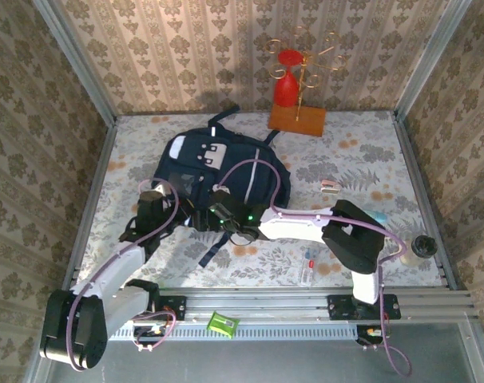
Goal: Pack the student bag
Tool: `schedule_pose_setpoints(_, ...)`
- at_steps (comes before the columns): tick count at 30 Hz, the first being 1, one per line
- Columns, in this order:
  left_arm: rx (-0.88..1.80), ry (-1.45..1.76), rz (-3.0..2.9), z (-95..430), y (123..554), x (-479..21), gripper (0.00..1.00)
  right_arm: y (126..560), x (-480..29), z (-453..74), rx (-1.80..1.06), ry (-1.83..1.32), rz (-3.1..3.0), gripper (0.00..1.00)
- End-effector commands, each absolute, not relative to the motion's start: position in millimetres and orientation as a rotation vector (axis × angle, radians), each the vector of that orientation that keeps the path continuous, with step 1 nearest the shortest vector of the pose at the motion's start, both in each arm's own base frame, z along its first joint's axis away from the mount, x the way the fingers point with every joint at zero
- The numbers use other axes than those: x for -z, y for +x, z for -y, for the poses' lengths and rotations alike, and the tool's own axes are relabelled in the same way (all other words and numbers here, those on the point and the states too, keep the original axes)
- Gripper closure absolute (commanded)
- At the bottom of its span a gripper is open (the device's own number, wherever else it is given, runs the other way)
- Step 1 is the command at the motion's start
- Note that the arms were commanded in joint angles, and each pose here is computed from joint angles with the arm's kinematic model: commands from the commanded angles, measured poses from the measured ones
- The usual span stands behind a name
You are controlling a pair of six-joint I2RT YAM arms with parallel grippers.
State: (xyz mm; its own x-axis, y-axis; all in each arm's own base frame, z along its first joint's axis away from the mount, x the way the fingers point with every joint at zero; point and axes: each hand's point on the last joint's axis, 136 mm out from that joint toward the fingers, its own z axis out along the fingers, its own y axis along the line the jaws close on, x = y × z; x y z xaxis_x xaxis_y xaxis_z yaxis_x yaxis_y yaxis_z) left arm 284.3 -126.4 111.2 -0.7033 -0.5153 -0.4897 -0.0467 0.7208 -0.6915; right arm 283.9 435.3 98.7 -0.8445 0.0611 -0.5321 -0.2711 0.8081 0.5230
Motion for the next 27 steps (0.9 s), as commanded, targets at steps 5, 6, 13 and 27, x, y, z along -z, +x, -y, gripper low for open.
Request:
schedule_pose_setpoints(5, 0.924, -0.317, -2.24, 138.4, 270.9, -114.1, 1.0, 308.2, -84.3, -409.9, -0.56, 0.022, -2.467, 0.39)
schedule_pose_setpoints(6, 0.92, -0.314, -2.24, 138.1, 270.5, -113.6, 1.0, 308.9, -84.0, -407.3, -0.536, 0.02, -2.47, 0.43)
schedule_pose_setpoints(13, 0.892, -0.29, -2.235, 136.3, 271.8, -115.5, 1.0, 298.0, -72.6, -393.3, -0.419, -0.03, -2.509, 0.69)
schedule_pose_setpoints(27, 0.675, -0.258, -2.261, 112.8, 273.3, -103.3, 1.0, 289.3, -86.0, -370.2, -0.425, -0.104, -2.509, 1.0)
